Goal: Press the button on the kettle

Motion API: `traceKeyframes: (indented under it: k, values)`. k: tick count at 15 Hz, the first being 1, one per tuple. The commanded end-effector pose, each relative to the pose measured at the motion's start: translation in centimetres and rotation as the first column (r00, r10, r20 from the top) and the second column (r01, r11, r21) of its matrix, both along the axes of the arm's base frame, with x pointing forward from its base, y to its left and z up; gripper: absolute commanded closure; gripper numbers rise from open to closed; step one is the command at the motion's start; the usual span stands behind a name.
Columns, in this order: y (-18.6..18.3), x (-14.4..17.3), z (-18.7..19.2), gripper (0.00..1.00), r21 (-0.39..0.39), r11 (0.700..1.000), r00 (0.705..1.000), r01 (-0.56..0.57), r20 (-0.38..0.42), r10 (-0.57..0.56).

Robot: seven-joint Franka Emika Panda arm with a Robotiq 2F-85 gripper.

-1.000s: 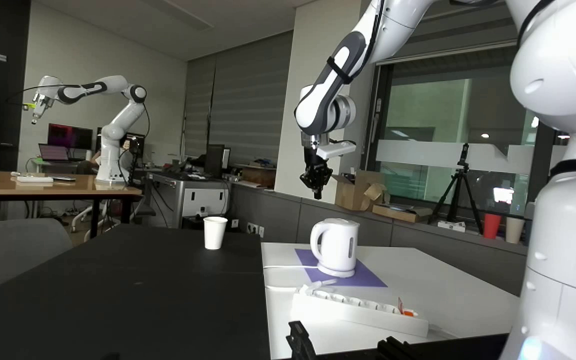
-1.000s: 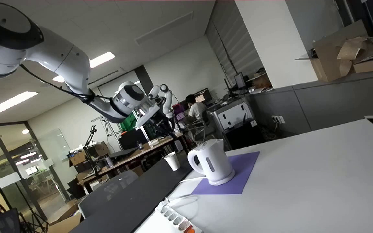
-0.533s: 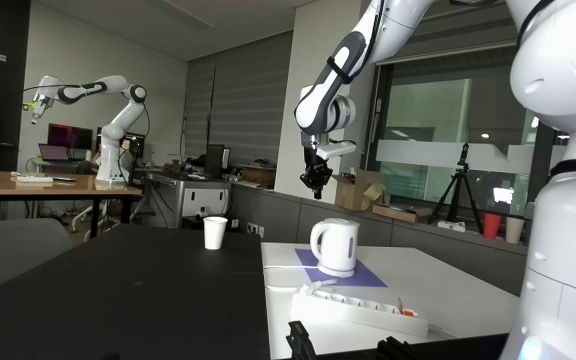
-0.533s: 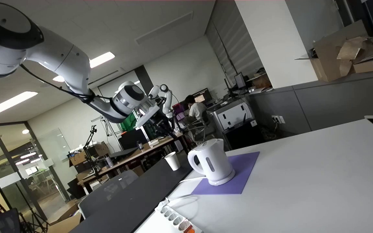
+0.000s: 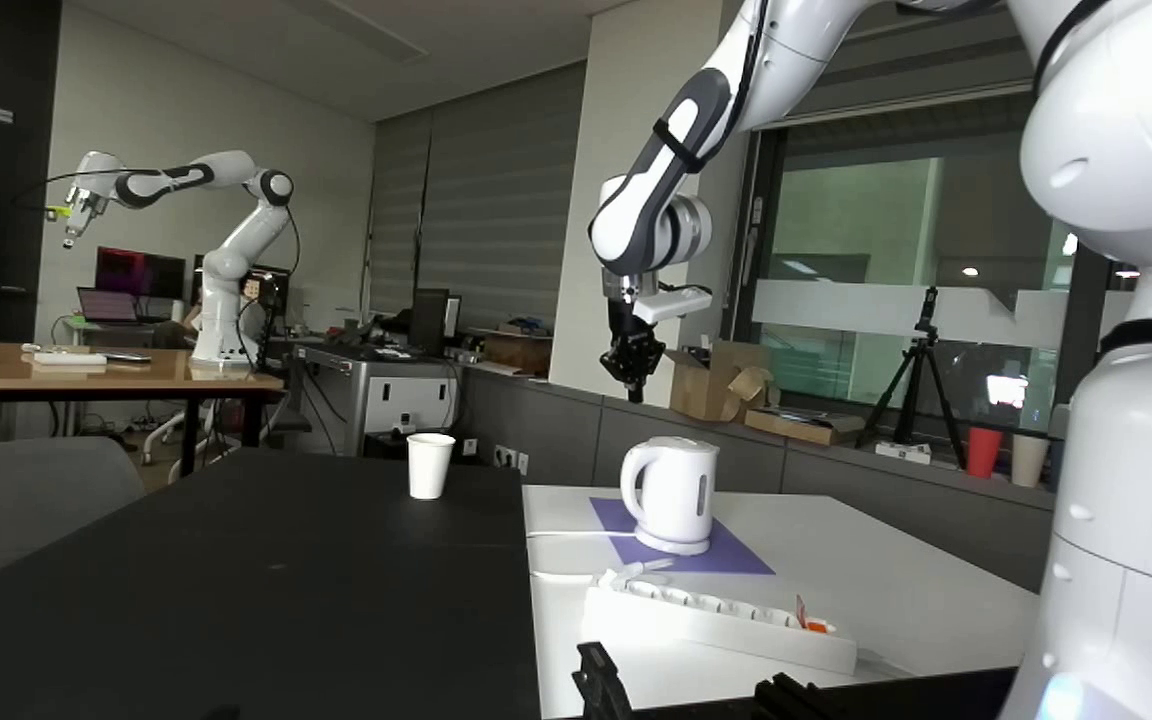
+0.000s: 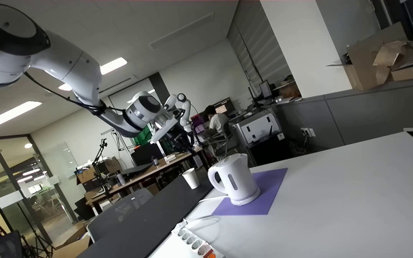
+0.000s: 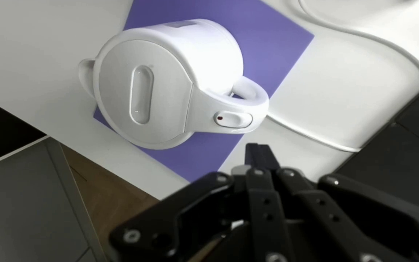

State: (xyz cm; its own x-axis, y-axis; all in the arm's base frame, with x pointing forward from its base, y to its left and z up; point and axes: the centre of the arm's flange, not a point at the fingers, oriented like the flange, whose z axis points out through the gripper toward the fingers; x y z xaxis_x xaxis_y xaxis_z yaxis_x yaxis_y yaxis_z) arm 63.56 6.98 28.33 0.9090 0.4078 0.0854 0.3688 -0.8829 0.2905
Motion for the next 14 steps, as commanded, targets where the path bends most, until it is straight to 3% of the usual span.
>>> traceKeyframes:
  k: [1, 14]
  values:
    - [-0.2, 0.1, -0.5, 1.00, -0.005, 1.000, 1.000, 0.002, 0.030, -0.002]
    - [-0.2, 0.3, -2.8, 1.00, -0.014, 1.000, 0.999, -0.018, 0.047, 0.018]
